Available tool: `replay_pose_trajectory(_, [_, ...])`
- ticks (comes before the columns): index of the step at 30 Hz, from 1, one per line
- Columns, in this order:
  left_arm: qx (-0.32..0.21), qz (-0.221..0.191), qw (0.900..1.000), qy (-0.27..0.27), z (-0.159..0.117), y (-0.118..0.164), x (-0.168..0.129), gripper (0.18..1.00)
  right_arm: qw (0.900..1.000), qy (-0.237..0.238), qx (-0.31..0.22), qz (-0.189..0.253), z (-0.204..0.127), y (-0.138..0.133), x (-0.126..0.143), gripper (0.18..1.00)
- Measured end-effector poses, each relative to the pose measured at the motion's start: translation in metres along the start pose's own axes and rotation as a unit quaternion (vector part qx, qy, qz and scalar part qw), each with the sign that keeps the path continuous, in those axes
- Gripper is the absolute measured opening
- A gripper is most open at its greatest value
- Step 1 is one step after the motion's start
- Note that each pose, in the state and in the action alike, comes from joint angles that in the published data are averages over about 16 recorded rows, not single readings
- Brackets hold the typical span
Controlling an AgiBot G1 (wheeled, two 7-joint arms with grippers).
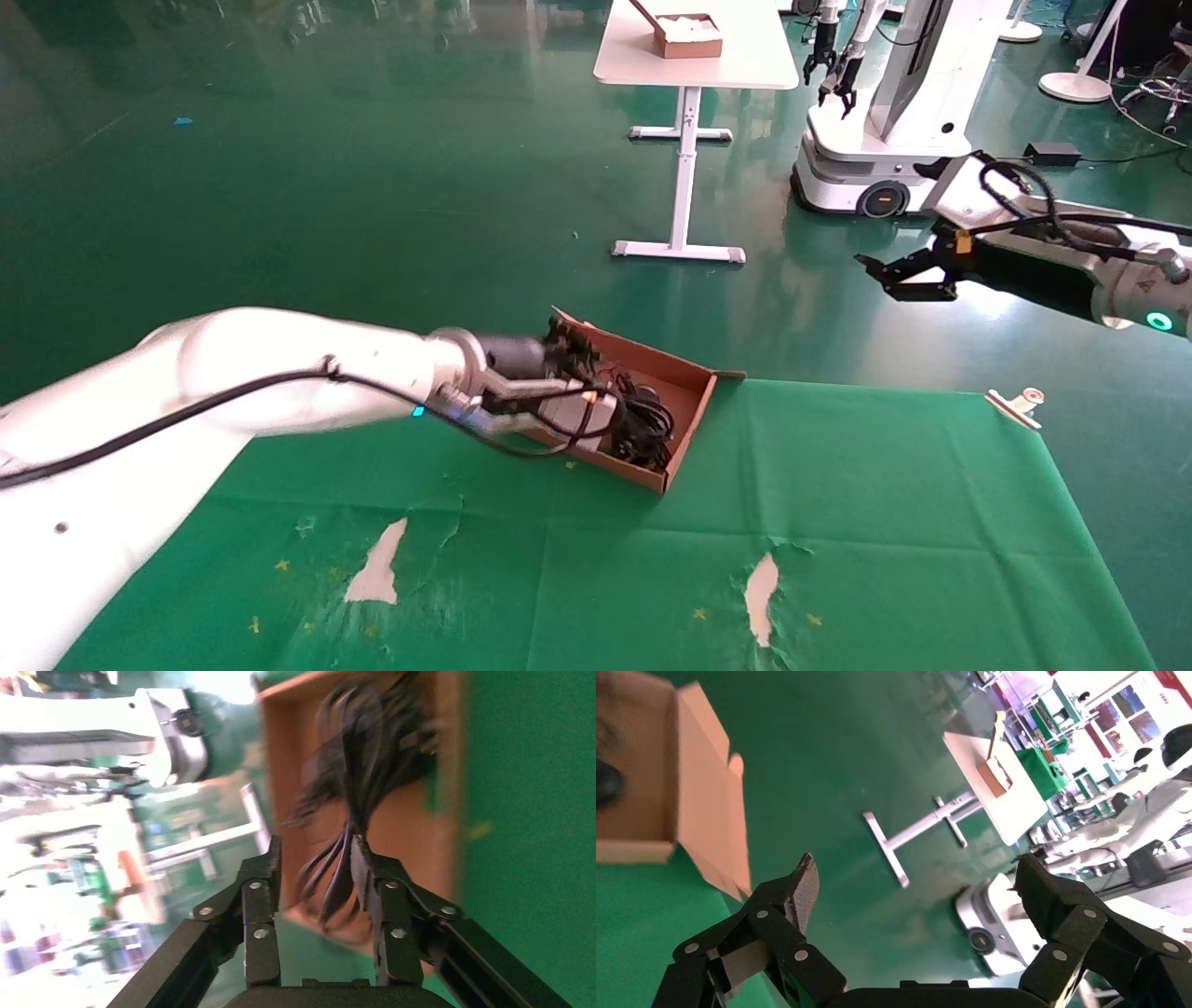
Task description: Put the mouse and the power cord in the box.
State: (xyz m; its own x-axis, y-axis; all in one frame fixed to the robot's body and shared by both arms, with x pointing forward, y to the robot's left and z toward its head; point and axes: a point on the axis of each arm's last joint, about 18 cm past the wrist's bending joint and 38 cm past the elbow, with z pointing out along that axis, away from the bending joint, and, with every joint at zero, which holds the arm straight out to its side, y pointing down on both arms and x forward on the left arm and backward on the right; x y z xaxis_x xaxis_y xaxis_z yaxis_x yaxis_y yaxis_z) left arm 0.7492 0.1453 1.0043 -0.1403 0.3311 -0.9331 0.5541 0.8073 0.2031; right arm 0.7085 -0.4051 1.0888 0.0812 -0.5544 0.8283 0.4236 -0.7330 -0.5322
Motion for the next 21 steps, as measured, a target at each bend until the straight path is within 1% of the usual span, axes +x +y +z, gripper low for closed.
replay_pose_trajectory(4, [0.031,-0.061,0.9977,0.001,-0.007,-0.001,0.014,0.411,1.0,-0.004,0.021,0.019,-0.004,-0.003,-0.004,1.0])
replay_pose_trajectory(6, [0.048,-0.094,0.9944,0.001,-0.012,-0.002,0.022,0.451,0.999,-0.007,0.034,0.031,-0.008,-0.006,-0.006,1.001])
replay_pose_trajectory(9, [0.074,-0.144,0.9868,0.001,-0.021,-0.003,0.032,0.5,0.997,-0.014,0.055,0.049,-0.013,-0.01,-0.01,1.001])
replay_pose_trajectory(12, [0.1,-0.19,0.9766,0.001,-0.031,-0.003,0.041,0.572,0.995,-0.023,0.076,0.067,-0.019,-0.014,-0.015,1.001])
replay_pose_trajectory(15, [0.126,-0.233,0.9642,0.0,-0.043,-0.004,0.049,0.639,0.991,-0.034,0.096,0.084,-0.026,-0.019,-0.021,1.001])
replay_pose_trajectory(19, [0.159,-0.286,0.945,-0.001,-0.06,-0.004,0.059,0.74,0.986,-0.052,0.121,0.105,-0.036,-0.027,-0.029,1.001])
replay_pose_trajectory(21, [0.175,-0.31,0.9344,-0.002,-0.069,-0.005,0.062,0.772,0.982,-0.062,0.133,0.115,-0.042,-0.031,-0.033,1.001])
